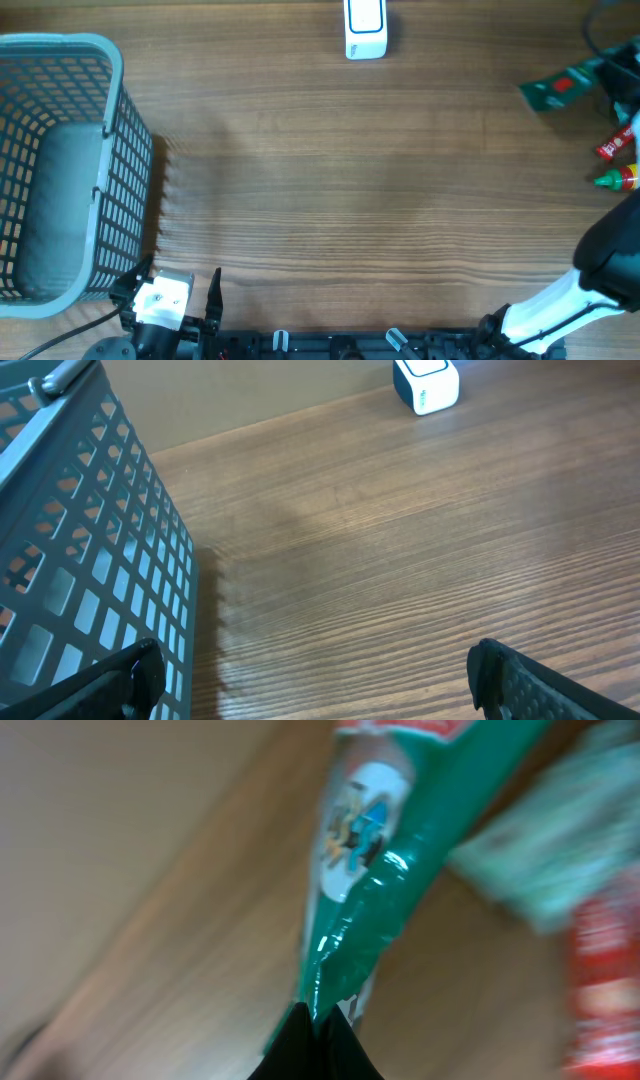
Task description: Scan the item barcode
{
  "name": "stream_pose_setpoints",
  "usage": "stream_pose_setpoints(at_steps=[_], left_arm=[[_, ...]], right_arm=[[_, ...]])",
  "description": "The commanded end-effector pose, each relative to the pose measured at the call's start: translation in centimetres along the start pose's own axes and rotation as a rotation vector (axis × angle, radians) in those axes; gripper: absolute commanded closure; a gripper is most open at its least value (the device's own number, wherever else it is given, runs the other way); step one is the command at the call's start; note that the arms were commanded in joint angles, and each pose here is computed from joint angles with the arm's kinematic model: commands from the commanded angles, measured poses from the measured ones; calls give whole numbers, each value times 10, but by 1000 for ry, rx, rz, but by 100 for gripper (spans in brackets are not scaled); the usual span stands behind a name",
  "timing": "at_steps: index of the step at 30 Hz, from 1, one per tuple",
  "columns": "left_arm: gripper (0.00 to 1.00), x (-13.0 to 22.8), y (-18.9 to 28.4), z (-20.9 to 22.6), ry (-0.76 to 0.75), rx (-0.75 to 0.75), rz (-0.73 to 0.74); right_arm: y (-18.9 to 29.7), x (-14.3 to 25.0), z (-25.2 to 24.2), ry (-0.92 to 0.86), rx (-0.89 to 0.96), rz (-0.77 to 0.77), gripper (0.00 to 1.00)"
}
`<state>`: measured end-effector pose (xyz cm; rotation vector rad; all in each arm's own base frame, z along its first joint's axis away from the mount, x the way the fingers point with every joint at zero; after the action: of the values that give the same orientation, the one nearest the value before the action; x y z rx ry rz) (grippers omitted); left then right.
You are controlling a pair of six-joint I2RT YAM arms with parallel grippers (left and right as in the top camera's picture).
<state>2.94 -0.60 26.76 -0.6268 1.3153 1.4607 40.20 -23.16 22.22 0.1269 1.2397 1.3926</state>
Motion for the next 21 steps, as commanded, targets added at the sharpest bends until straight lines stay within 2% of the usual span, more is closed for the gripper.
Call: stream_pose_setpoints(at_steps=[1,4,5,6,8,12,15,17,18,21], left_arm=[[0,-1,1,0,-7,6,-11],[0,-1,1,0,-7,6,-11],[0,-1,1,0,-7,6,-11],[0,-1,1,0,-7,6,-11],[0,-1,1,0,-7,6,-11],[0,-1,1,0,-7,6,-11],[0,-1,1,0,-7,6,-11],[0,-1,1,0,-7,6,-11],[0,-1,1,0,-7,6,-11],[0,-1,1,0,-7,6,-11]], right_arm=[[-39,1,-49,17,138,20,95],[-60,8,-74,27,183,66,91],[-59,7,-75,39,184,66,79],[-53,3,-71,34,173,50,49],[-36,-10,-58,38,119,22,1],[32,-37,-21,62,-54,-58,0],[125,-52,23,132,-313,-164,0],[168,-51,42,178,-419,-215,0],[207,-47,57,206,-501,-262,0],[282,-32,78,206,-622,-357,0]])
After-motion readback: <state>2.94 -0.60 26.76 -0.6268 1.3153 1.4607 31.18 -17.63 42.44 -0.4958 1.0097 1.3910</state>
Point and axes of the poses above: each gripper's point midway between its finger pads, its own y axis back along the fingers, its own z axis along the line the jaws close on, x = y × z, the point moved 10 cm from there along y, back along the fingers, and after that the axes turned 6 degrees about -y, right-handed, at the moved point
